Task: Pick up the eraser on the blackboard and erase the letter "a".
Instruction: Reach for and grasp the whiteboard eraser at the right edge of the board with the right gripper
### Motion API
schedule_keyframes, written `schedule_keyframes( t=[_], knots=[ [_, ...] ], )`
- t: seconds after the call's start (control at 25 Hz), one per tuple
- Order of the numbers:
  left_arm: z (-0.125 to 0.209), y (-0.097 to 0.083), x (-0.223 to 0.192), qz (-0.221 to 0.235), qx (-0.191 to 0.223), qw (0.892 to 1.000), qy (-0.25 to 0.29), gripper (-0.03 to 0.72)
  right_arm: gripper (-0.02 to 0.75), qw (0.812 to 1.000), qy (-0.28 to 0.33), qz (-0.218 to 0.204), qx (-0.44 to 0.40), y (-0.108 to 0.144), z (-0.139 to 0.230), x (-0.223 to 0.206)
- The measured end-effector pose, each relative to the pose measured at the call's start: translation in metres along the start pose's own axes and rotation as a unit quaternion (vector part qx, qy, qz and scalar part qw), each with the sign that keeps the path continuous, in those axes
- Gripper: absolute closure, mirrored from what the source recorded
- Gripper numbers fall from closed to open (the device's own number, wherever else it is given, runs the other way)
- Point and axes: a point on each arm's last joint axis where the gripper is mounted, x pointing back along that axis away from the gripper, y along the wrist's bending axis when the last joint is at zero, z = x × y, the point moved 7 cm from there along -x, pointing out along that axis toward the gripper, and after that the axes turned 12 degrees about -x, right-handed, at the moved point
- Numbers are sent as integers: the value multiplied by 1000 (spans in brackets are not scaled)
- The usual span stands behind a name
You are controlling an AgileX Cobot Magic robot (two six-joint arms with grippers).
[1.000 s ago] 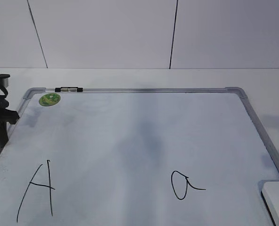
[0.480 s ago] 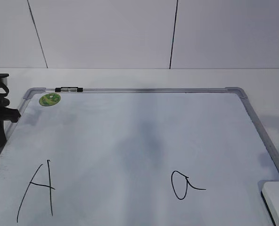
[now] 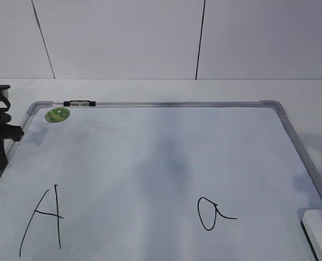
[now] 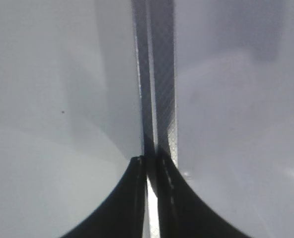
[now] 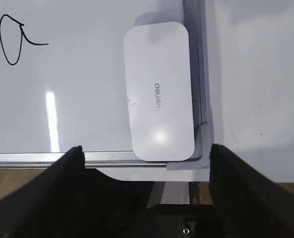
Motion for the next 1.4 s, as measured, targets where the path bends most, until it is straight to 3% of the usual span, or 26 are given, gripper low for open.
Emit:
schedule_keyframes(
  t=[0.24,0.72,1.08,1.4],
  knots=[
    [0,0,0,0,0,1000,-1,668,144,999,26,-20,36,12,5,-6],
    [-1,0,0,0,1,1000,-3,668,134,994,101,34,37,7,-4,-40],
    [-2,0,0,0,1,1000,-5,668,157,997,41,35,46,9,-27,-48],
    [-3,0,0,-1,1,1000,-9,669,68,998,33,33,46,10,-32,-50]
  ],
)
